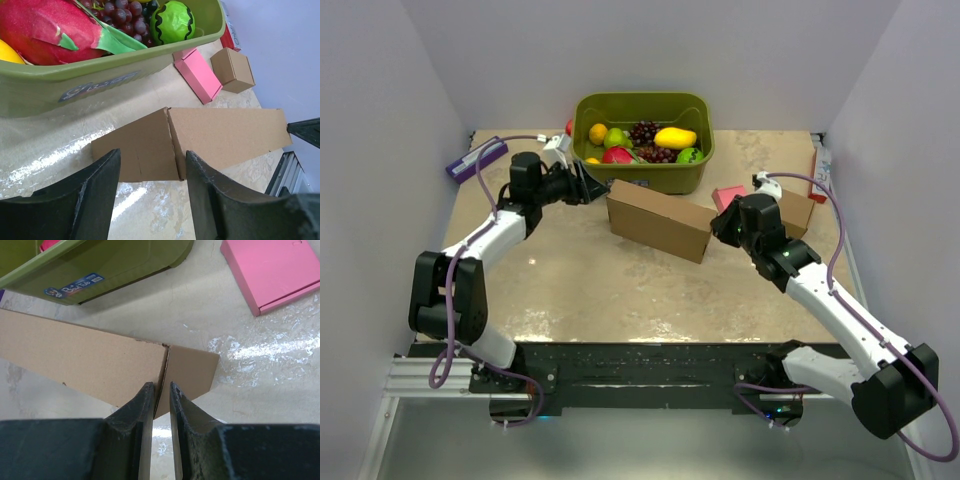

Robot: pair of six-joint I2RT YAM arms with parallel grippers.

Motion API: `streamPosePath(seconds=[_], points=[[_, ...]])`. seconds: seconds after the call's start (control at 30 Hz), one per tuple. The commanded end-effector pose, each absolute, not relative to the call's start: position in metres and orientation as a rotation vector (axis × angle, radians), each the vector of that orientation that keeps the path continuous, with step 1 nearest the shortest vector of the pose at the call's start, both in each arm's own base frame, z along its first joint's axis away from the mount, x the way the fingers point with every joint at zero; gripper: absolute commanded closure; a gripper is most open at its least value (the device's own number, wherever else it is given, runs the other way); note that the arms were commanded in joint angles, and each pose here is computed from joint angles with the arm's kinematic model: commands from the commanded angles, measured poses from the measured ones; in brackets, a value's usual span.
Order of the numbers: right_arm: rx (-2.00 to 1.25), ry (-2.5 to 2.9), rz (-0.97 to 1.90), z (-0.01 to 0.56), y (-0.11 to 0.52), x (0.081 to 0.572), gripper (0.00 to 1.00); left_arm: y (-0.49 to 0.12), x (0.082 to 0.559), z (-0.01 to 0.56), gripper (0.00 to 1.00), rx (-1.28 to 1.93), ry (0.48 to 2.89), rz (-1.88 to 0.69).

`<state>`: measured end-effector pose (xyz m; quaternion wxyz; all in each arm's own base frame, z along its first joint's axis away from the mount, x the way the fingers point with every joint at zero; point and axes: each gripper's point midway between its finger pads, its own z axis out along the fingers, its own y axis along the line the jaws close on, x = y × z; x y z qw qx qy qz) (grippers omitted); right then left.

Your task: Fold the paper box

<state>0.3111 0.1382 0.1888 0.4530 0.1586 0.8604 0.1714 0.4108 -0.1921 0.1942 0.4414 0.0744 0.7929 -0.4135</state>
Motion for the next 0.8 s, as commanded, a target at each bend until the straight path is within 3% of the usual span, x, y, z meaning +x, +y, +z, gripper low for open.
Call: streamPosePath(seconds=[0.0,0.5,0.77], points=[[0.322,2.452,0.160,0.113,0.107,0.257,0.79,-0.192,0.409,0.210,0.44,0.263,1.919,-0.974],[0.321,2.449,0.164,0.114,0.107,0.257,0.79,-0.181,0.411,0.157,0.78,0.252,2.149,-0.748],[0.317,2.447,0.170,0.116,0.108,0.258,0.79,-0.176,0.406,0.127,0.89,0.194,2.267,-0.731]])
